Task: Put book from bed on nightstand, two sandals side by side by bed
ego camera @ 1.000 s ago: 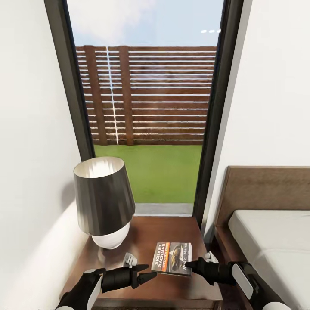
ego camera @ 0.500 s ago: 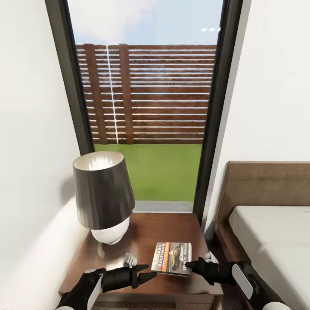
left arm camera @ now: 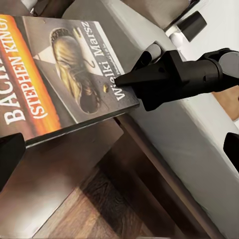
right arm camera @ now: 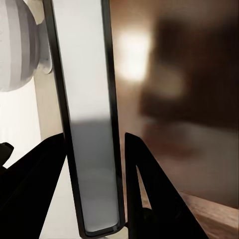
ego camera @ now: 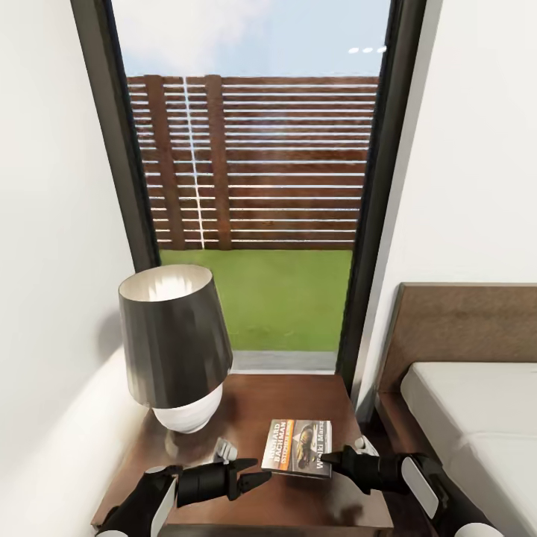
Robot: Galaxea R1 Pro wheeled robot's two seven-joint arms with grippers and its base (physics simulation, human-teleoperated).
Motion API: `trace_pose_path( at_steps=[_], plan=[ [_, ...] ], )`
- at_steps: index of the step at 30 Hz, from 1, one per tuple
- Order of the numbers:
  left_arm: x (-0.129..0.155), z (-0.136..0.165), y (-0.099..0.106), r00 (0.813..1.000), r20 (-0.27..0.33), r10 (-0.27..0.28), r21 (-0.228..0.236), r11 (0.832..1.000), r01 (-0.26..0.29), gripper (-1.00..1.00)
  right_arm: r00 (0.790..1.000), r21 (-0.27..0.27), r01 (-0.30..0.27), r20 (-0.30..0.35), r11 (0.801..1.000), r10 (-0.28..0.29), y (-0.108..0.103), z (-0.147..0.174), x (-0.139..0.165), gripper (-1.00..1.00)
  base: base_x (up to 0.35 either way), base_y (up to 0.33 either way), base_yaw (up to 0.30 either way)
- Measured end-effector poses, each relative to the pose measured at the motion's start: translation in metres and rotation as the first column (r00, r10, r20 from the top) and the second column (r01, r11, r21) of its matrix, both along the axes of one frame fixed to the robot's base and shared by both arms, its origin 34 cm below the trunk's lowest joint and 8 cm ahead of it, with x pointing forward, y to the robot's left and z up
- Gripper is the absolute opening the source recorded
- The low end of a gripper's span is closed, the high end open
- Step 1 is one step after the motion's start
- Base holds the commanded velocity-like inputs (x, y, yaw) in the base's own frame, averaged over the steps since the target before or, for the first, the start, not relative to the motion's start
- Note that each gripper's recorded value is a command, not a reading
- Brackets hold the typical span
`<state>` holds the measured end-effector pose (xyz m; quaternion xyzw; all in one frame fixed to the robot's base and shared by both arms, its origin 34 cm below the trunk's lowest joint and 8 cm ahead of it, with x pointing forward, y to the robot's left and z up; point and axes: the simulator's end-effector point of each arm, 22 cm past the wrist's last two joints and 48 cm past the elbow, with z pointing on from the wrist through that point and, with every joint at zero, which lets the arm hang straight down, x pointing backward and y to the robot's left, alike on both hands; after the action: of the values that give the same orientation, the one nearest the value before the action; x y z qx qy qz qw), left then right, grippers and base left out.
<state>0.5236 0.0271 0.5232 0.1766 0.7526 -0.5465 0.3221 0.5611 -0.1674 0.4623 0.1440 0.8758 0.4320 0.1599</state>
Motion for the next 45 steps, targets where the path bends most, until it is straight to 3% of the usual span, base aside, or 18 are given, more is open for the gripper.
trace_pose_path(
  at_steps=[24, 36, 45],
  plan=[
    [0.0, 0.0, -0.001, 1.0, 0.0, 0.0, -0.002, 1.0, 0.0, 1.0, 1.0, 0.0, 0.0, 0.0, 1.0, 0.0, 0.0, 0.0, 0.0, -1.0, 0.084, 0.023, 0.0],
    [-0.006, -0.026, -0.001, 1.0, 0.0, -0.001, -0.002, 1.0, 0.001, 1.0, 1.0, -0.002, -0.001, 0.0, 1.0, 0.001, 0.0, -0.027, -0.006, -1.0, 0.0, 0.0, 0.0],
    [-0.006, -0.026, -0.001, 1.0, 0.0, -0.001, -0.002, 1.0, 0.001, 1.0, 1.0, 0.0, 0.0, 0.0, 1.0, 0.0, 0.0, -0.027, -0.006, -1.0, 0.0, 0.0, 0.0]
  ],
)
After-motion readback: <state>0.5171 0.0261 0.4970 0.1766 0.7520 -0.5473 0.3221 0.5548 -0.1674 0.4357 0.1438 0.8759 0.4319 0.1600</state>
